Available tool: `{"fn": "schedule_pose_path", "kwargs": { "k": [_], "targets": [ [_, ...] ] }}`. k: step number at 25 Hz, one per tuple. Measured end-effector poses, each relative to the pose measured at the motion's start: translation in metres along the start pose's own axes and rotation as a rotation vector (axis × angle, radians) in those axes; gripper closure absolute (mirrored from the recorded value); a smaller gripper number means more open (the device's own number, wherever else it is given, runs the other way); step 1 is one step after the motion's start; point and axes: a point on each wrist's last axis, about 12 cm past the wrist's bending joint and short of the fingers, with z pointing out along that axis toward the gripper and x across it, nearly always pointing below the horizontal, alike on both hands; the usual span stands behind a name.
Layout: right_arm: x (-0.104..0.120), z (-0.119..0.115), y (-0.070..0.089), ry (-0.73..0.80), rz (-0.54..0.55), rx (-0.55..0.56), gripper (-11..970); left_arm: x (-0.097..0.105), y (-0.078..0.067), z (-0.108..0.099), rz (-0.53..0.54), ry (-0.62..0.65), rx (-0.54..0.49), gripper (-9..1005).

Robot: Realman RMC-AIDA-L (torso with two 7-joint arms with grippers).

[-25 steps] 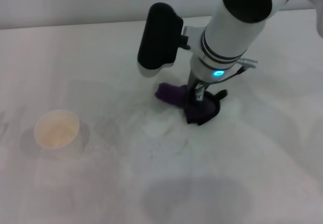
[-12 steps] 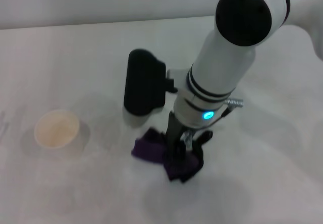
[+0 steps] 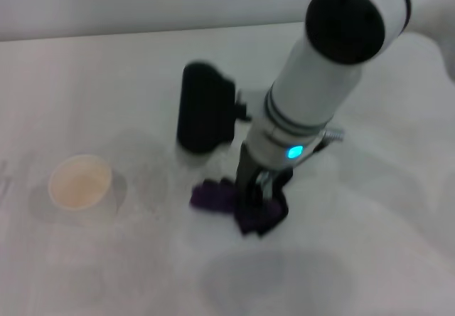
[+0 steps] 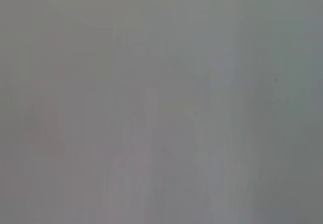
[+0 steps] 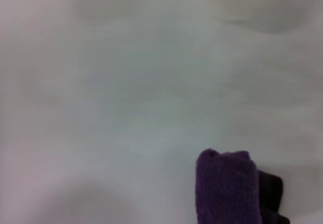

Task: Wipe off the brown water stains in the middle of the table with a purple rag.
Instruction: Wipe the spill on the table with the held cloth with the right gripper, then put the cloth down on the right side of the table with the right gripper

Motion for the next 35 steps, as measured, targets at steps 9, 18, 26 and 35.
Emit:
{"fn": "schedule_pose_path", "kwargs": {
  "k": [9, 18, 26, 35],
  "targets": [
    [0.039, -0.026, -0.062, 0.014, 0.261, 0.215, 809, 0.001, -0.001, -0.003, -0.008, 0.007, -0.005, 105],
    [0.104, -0.047, -0.082, 0.153, 0.483, 0.301, 801, 0.0, -0.001, 0.001, -0.009, 0.0, -0.004, 105],
    [0.12, -0.039, -0.076, 0.128, 0.523, 0.263, 795, -0.003, -0.003, 0.012, -0.009, -0.022, 0.012, 105],
    [0.13, -0.039, -0.077, 0.055, 0.553, 0.206, 787, -0.004, -0.002, 0.014, -0.005, -0.026, 0.014, 104]
  ]
}}
